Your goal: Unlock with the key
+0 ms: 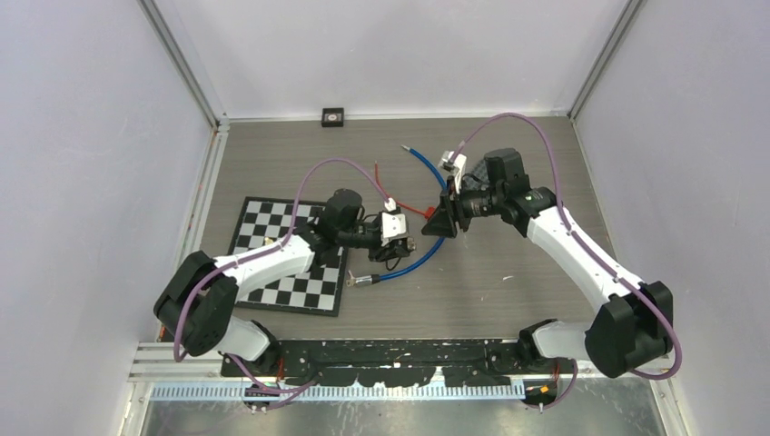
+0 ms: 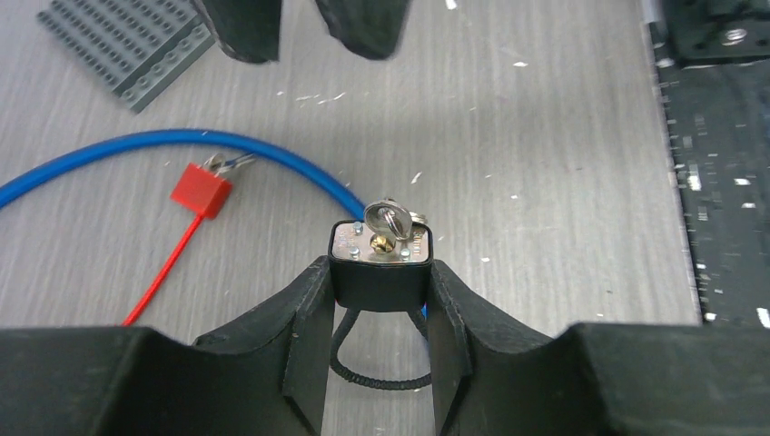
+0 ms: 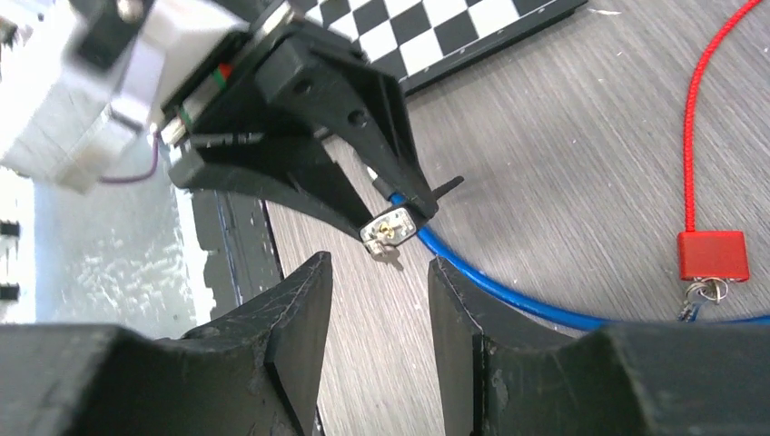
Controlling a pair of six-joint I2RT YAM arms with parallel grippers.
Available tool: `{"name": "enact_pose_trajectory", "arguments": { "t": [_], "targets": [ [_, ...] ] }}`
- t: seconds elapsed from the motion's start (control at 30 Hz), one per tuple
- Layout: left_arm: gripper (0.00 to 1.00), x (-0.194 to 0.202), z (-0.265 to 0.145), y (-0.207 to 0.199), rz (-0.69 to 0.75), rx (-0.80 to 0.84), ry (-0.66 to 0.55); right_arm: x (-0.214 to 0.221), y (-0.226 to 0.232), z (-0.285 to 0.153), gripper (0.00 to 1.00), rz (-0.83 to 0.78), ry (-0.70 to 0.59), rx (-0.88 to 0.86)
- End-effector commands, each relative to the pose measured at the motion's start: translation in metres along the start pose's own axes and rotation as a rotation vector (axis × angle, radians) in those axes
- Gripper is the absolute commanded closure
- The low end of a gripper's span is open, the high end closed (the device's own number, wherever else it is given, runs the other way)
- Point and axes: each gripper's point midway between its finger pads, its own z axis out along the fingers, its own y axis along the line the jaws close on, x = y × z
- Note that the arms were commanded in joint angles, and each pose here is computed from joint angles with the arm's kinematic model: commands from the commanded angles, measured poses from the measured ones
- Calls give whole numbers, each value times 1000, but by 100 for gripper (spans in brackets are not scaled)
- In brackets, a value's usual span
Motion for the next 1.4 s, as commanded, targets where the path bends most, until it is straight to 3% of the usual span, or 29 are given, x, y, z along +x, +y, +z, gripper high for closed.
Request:
{"name": "enact_pose_trajectory", "arguments": {
  "t": [0.0,0.27,0.83,1.37],
  "targets": [
    [100,-36,-4,-17,-18,174,-103,11,24,-9,52,-195,65,-91],
    [100,-42,-9,-36,-48,292,-124,17,50,2,52,-403,84,-148],
    [100,-42,-13,-51,-79,380,-126,36,70,23,51,-557,196,-206],
    [100,-41,-13,-54,-86,389,-128,43,63,34,84,-555,218,-160]
  ]
}}
